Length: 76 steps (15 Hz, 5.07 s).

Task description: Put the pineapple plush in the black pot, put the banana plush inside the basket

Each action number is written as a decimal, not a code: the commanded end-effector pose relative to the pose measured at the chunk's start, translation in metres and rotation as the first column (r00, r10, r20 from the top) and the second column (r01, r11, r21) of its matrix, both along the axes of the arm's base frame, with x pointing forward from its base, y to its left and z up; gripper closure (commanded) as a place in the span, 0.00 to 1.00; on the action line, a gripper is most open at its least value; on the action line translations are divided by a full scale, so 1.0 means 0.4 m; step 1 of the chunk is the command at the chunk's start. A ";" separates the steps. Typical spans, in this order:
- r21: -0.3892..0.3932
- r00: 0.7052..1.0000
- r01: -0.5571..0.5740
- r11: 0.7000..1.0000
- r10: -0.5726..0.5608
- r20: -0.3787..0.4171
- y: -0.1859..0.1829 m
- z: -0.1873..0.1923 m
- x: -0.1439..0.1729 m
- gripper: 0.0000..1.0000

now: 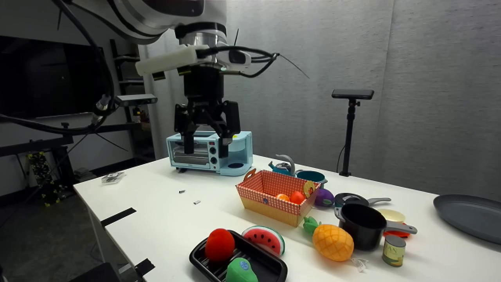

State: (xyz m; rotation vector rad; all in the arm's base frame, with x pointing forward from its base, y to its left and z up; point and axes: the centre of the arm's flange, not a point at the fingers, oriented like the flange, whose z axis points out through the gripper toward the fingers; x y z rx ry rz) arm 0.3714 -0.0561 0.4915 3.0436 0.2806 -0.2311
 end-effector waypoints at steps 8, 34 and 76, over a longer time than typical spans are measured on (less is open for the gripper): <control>0.000 1.000 0.000 1.000 0.000 0.000 0.000 0.000 0.000 0.00; 0.000 1.000 0.000 1.000 0.000 0.000 0.000 0.000 0.000 0.00; -0.007 0.945 0.317 0.948 -0.316 0.090 -0.288 -0.163 0.333 0.00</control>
